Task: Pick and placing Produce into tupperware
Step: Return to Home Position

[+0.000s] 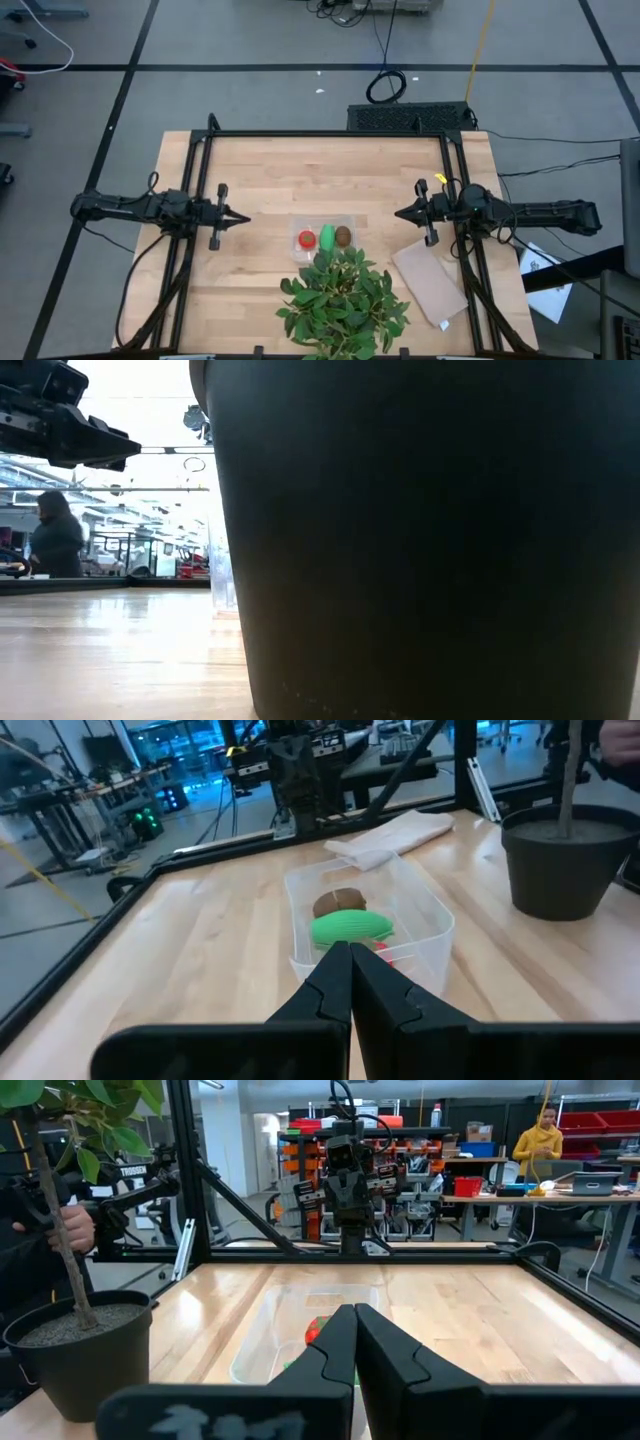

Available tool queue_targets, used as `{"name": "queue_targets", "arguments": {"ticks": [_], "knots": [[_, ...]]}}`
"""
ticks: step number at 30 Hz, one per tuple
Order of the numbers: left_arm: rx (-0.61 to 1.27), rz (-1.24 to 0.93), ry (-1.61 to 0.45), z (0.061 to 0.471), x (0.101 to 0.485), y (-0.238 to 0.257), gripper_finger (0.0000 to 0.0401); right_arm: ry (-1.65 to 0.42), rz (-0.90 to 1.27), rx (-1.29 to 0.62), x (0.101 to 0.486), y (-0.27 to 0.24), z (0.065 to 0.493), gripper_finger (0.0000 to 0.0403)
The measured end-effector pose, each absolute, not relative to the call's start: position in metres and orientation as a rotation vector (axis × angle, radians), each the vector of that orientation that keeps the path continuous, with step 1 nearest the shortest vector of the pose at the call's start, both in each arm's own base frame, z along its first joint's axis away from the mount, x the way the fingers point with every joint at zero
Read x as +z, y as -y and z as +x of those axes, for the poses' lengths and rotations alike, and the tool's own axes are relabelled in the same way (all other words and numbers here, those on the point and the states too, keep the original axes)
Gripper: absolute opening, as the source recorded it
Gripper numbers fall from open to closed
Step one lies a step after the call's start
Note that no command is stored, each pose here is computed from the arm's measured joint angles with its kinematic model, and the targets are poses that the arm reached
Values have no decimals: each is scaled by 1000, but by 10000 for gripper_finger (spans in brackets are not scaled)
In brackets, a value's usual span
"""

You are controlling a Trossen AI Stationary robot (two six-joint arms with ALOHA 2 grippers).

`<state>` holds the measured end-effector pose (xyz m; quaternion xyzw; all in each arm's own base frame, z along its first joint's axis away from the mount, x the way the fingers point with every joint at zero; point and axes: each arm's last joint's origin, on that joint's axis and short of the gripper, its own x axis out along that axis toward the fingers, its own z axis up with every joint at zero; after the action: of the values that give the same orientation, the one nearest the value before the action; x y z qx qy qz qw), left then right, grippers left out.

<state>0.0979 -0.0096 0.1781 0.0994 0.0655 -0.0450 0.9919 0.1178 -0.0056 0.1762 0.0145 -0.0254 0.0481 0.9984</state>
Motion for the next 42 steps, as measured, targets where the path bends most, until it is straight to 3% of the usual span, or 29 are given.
{"name": "queue_targets", "arguments": {"ticks": [12,42], "knots": [[-85,100,-130,98,179,10,3,70,29,96,178,6,118,0],[-61,119,-130,98,179,9,3,106,25,97,182,6,117,0]]}}
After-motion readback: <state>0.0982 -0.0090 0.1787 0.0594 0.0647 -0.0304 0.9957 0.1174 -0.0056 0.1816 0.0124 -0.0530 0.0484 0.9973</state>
